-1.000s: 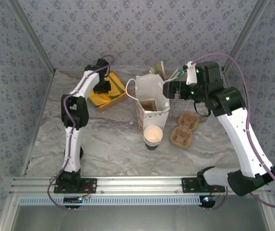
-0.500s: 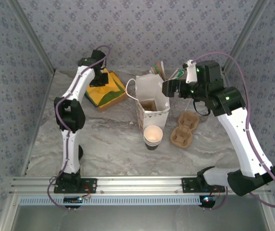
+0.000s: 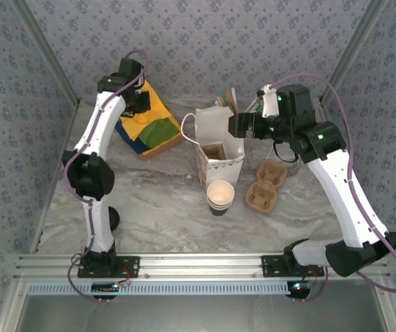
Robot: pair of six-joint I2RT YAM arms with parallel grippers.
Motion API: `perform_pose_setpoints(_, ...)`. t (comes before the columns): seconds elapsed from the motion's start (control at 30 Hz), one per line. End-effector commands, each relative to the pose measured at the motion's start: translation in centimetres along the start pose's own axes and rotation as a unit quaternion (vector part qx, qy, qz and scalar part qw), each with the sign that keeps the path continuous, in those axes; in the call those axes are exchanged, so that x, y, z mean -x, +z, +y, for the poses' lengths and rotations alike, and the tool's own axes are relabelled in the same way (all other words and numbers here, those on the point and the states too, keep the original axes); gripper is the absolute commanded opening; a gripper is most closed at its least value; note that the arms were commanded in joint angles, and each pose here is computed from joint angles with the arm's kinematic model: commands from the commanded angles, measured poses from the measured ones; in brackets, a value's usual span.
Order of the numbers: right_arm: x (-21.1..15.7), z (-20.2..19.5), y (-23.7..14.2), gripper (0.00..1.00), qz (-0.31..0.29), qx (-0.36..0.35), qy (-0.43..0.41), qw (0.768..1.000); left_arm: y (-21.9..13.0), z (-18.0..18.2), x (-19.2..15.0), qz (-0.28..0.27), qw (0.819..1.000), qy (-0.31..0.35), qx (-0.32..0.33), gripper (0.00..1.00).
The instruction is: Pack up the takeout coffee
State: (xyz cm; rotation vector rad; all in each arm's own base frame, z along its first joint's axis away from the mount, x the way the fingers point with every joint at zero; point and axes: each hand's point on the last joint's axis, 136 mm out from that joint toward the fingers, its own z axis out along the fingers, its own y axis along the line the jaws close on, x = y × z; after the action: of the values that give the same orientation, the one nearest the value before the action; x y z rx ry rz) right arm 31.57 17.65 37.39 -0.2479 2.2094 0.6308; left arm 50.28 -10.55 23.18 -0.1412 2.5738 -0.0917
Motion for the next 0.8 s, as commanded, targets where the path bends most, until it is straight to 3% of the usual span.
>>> perform_pose_setpoints(0.0, 0.3, 1.0, -0.3, 1.0, -0.002, 0.014, -0.001, 1.0, 2.4, 0.4, -1.5, 0.037, 0.999, 0.012, 0.006, 0.0)
perform_pose_setpoints(0.43, -0.5, 1.0, -0.6, 1.0, 0.002, 0.001, 0.0, 1.0, 8.7, 1.6, -3.6, 0.09, 0.996, 0.01, 0.02, 0.05)
perform_pose_setpoints(0.67, -0.5, 1.0, -0.2, 1.0, 0.005, 0.001, -0.002, 1.0, 9.8, 2.2, -4.4, 0.105, 0.994, 0.01, 0.028, 0.2)
perform_pose_setpoints(0.7, -0.6, 0.9, -0.1, 1.0, 0.007, 0.0, -0.003, 1.0, 9.8, 2.2, -4.4, 0.106, 0.994, 0.01, 0.028, 0.26)
perform_pose_setpoints(0.77, -0.5, 0.9, -0.1, 1.0, 0.006, 0.0, -0.004, 1.0, 9.9, 2.2, -4.5, 0.107, 0.994, 0.01, 0.027, 0.27)
